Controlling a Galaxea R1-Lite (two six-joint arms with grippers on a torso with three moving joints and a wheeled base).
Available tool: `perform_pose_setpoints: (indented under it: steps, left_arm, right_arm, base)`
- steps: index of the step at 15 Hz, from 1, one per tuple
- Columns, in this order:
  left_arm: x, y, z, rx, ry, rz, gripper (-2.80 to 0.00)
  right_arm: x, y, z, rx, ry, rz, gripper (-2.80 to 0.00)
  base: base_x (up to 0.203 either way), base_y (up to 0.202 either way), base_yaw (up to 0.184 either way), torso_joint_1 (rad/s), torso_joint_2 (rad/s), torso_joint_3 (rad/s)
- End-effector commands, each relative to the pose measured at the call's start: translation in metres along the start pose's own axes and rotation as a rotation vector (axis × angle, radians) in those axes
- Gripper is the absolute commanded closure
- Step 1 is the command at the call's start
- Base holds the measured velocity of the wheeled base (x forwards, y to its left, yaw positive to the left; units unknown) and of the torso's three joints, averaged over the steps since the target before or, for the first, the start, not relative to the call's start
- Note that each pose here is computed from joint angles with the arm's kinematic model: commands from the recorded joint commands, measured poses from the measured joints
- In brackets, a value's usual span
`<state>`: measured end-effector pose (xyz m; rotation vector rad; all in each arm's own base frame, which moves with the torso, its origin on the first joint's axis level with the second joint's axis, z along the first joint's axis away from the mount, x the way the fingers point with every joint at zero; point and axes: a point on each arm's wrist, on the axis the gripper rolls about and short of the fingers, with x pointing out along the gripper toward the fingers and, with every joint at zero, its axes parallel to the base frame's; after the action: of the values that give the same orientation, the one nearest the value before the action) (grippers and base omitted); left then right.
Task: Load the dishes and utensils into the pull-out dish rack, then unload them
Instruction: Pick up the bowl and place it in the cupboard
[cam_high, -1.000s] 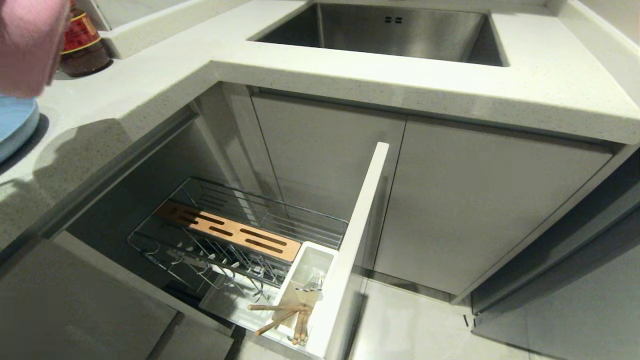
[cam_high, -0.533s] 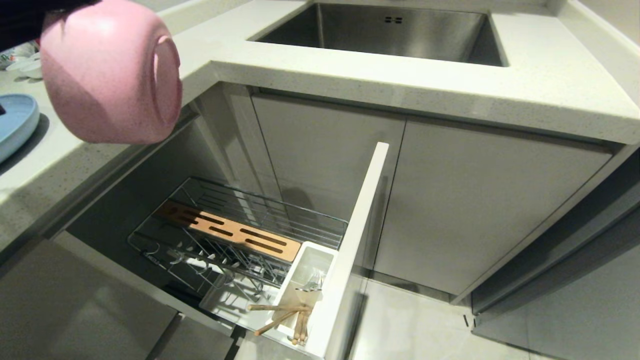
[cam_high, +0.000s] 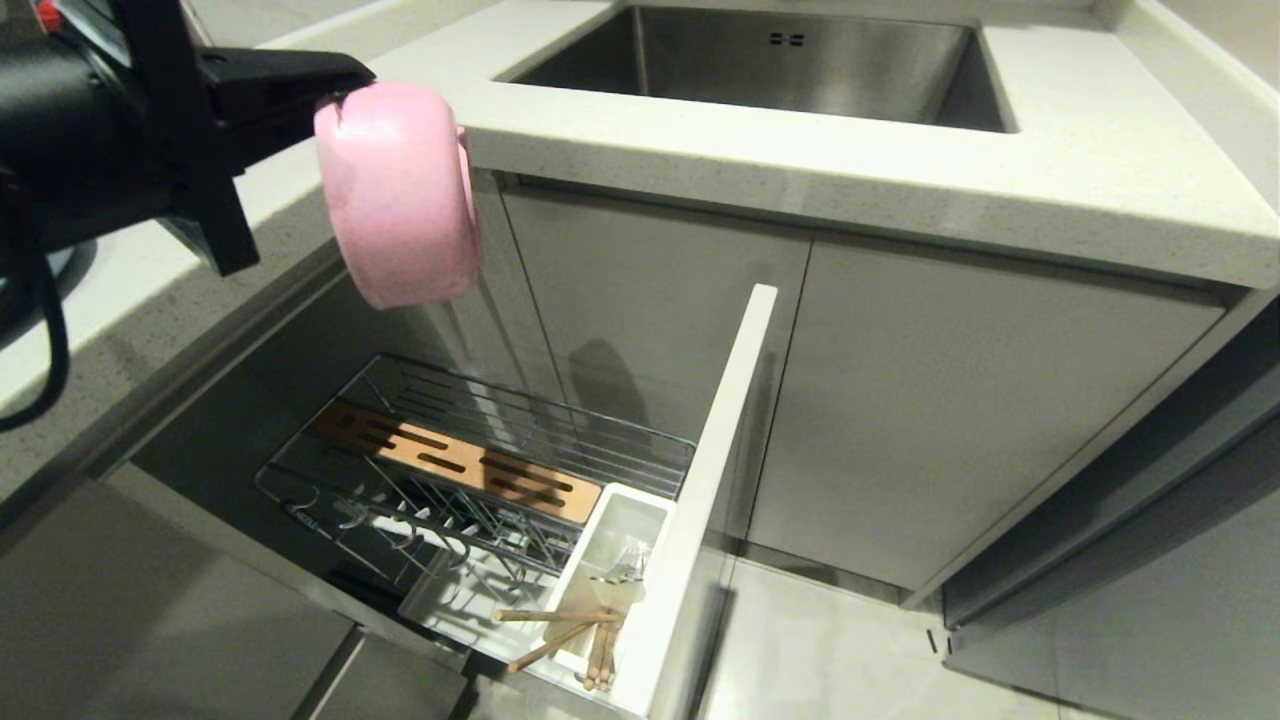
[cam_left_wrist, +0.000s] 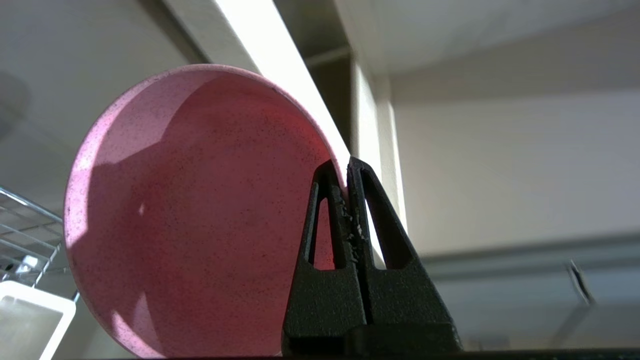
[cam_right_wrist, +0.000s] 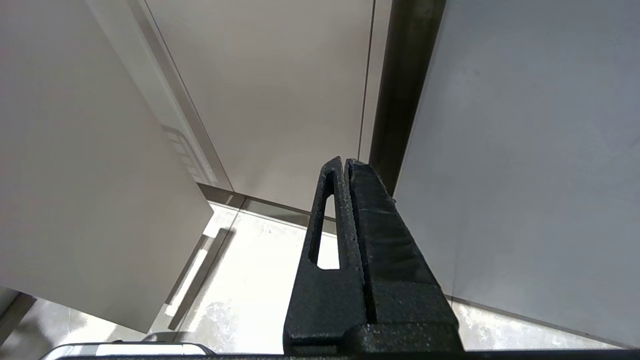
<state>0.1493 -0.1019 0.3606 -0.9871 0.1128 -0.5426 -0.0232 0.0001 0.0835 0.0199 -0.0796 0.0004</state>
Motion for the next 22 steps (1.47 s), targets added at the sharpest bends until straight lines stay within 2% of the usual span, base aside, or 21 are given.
perform_pose_setpoints:
  steps: [1,4,8,12,18,22]
  left_arm:
    - [0.024,0.016,-0.019,-0.014,-0.027,0.022,0.00]
    - [0.048,0.038,-0.055,-0.017,-0.092,0.089,0.00]
    - [0.070,0.053,-0.097,-0.006,-0.174,0.223,0.00]
    - [0.085,0.072,-0.118,-0.042,-0.261,0.181,0.00]
    - [0.111,0.114,-0.143,-0.030,-0.341,0.240,0.00]
    - [0.124,0.143,-0.147,-0.037,-0.410,0.273,0.00]
  right_arm:
    - [0.001,0.000,-0.007,0.000,0.024,0.000,0.00]
    - [0.001,0.000,-0.007,0.000,0.024,0.000,0.00]
    - [0.001,0.000,-0.007,0.000,0.024,0.000,0.00]
    - [0.001,0.000,-0.007,0.000,0.024,0.000,0.00]
    - [0.001,0.000,-0.007,0.000,0.024,0.000,0.00]
    - [0.001,0.000,-0.007,0.000,0.025,0.000,0.00]
  base:
    - [0.000,0.000,0.000,0.000,0.00,0.000]
    - [0.000,0.000,0.000,0.000,0.00,0.000]
    - [0.000,0.000,0.000,0.000,0.00,0.000]
    - [0.000,0.000,0.000,0.000,0.00,0.000]
    - [0.000,0.000,0.000,0.000,0.00,0.000]
    - [0.000,0.000,0.000,0.000,0.00,0.000]
